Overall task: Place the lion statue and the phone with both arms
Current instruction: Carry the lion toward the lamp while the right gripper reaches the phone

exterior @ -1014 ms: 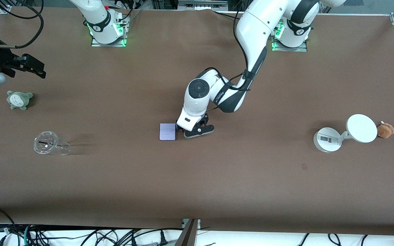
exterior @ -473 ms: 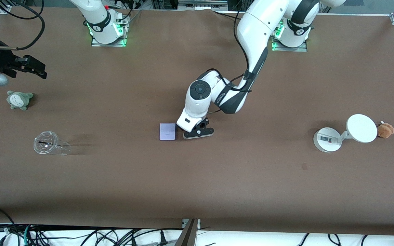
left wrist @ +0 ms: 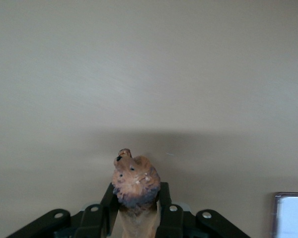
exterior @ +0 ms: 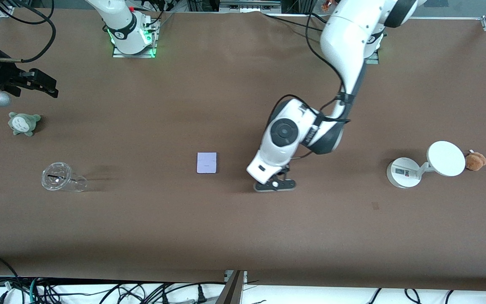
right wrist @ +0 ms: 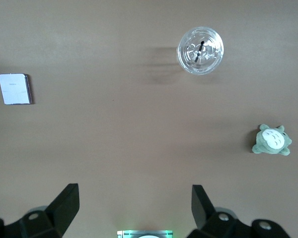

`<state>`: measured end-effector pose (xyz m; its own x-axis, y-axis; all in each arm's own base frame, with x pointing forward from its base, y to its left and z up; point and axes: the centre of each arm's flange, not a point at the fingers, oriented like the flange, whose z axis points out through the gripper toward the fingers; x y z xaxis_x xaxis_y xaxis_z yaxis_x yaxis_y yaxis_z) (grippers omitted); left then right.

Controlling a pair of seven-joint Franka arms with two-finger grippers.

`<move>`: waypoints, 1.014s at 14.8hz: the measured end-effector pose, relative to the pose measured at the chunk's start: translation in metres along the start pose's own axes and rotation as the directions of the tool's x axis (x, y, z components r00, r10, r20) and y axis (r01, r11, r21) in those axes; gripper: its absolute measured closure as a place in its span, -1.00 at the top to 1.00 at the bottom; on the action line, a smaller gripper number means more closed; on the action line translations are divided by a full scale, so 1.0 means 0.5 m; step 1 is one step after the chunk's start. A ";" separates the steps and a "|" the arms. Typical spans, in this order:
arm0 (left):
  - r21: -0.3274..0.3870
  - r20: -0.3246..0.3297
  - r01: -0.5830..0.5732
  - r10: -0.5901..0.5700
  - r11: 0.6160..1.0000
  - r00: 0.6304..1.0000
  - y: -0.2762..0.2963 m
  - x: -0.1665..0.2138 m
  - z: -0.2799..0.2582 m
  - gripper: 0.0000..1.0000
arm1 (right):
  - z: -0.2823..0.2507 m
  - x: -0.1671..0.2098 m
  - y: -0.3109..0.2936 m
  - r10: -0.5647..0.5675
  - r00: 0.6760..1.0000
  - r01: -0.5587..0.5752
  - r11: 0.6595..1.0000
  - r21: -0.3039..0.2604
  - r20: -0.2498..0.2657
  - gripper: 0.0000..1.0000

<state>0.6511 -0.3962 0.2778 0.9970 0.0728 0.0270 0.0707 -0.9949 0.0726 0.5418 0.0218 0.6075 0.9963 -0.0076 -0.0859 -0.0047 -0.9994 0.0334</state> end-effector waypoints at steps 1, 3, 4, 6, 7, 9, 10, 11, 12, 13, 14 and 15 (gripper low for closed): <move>0.003 0.004 -0.020 0.019 1.000 1.000 -0.046 0.027 -0.025 -0.27 | 0.001 0.000 0.000 -0.007 1.000 0.007 1.000 0.000 0.003 1.00; 0.004 0.006 -0.057 0.057 0.998 0.998 -0.144 0.072 -0.065 -0.27 | 0.003 -0.001 0.000 -0.014 1.000 0.014 1.000 0.000 0.009 1.00; 0.006 0.009 -0.060 0.060 0.998 0.998 -0.197 0.087 -0.084 -0.27 | 0.004 -0.001 0.000 -0.015 1.000 0.015 1.000 0.000 0.012 1.00; 0.011 0.023 -0.041 0.040 0.999 0.999 -0.290 0.097 -0.109 -0.27 | 0.006 0.000 0.000 -0.017 1.000 0.017 1.000 -0.001 0.016 1.00; 0.014 0.033 -0.032 0.032 0.999 0.999 -0.333 0.095 -0.116 -0.27 | 0.010 0.002 0.000 -0.017 1.000 0.017 1.000 -0.001 0.020 1.00; 0.017 0.041 -0.044 0.043 0.999 0.998 -0.409 0.087 -0.109 -0.27 | 0.020 0.008 -0.001 -0.018 0.999 0.018 1.000 -0.001 0.030 1.00; 0.016 0.034 -0.053 0.053 0.998 0.998 -0.444 0.084 -0.094 -0.27 | 0.026 0.011 -0.001 -0.018 0.999 0.018 1.000 -0.001 0.035 1.00; 0.016 0.022 -0.062 0.062 0.998 0.998 -0.477 0.080 -0.069 -0.27 | 0.032 0.015 -0.002 -0.018 0.999 0.018 1.000 -0.001 0.041 1.00; 0.017 0.013 -0.069 0.068 0.997 0.998 -0.505 0.073 -0.039 -0.27 | 0.036 0.017 -0.003 -0.019 0.999 0.019 1.000 -0.001 0.046 1.00; 0.020 0.010 -0.071 0.070 0.997 0.997 -0.526 0.062 -0.010 -0.27 | 0.040 0.020 -0.008 -0.024 0.999 0.024 1.000 0.001 0.049 1.00; 0.023 0.013 -0.068 0.067 0.997 0.998 -0.539 0.052 0.011 -0.27 | 0.044 0.022 -0.020 -0.034 0.998 0.034 0.999 0.004 0.052 1.00; 0.024 0.016 -0.062 0.062 0.998 0.998 -0.550 0.046 0.022 -0.27 | 0.049 0.024 -0.039 -0.050 0.997 0.050 0.999 0.004 0.056 1.00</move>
<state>0.6551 -0.1218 0.2475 0.9998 0.0103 0.0150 0.0096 -0.9989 0.0465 0.5518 0.0404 0.5812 0.9889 0.0404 -0.1429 0.0444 -0.9987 0.0247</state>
